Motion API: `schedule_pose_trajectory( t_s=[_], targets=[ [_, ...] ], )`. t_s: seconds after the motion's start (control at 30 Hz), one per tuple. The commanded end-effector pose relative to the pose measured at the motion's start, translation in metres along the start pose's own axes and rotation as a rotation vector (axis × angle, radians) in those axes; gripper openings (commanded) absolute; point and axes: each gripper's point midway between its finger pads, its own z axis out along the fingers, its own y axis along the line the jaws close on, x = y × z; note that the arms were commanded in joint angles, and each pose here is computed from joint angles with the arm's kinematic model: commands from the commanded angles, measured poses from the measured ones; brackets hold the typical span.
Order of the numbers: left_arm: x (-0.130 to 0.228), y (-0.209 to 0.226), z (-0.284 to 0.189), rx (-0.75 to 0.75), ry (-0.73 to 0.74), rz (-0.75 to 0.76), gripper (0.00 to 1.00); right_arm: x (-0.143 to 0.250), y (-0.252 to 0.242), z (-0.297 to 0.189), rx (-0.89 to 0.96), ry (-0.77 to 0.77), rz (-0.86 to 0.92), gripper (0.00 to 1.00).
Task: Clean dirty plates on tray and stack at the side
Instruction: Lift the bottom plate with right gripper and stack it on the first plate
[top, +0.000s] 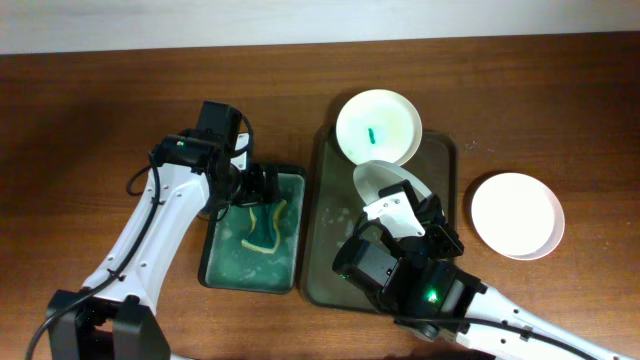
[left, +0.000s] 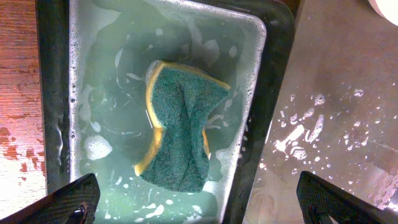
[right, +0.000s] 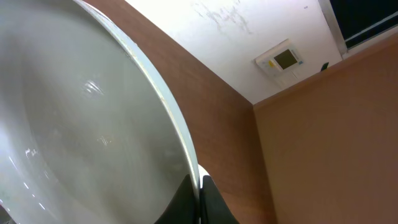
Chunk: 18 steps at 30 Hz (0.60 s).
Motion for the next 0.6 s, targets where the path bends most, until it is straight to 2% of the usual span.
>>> schedule_pose_trajectory(
  t_s=[0.0, 0.43, 0.57],
  targets=[
    [-0.005, -0.0038, -0.0071, 0.018, -0.022, 0.007, 0.99, -0.011, -0.0114, -0.0053, 0.024, -0.031, 0.048, 0.04],
    [-0.0049, -0.0037, -0.007, 0.017, -0.022, 0.007, 0.99, -0.011, -0.0113, -0.0051, 0.023, -0.03, 0.055, 0.04],
    [-0.0049, -0.0037, -0.007, 0.018, -0.022, 0.007, 0.99, -0.0106, -0.0112, -0.0046, 0.021, -0.028, 0.115, 0.04]
  ],
)
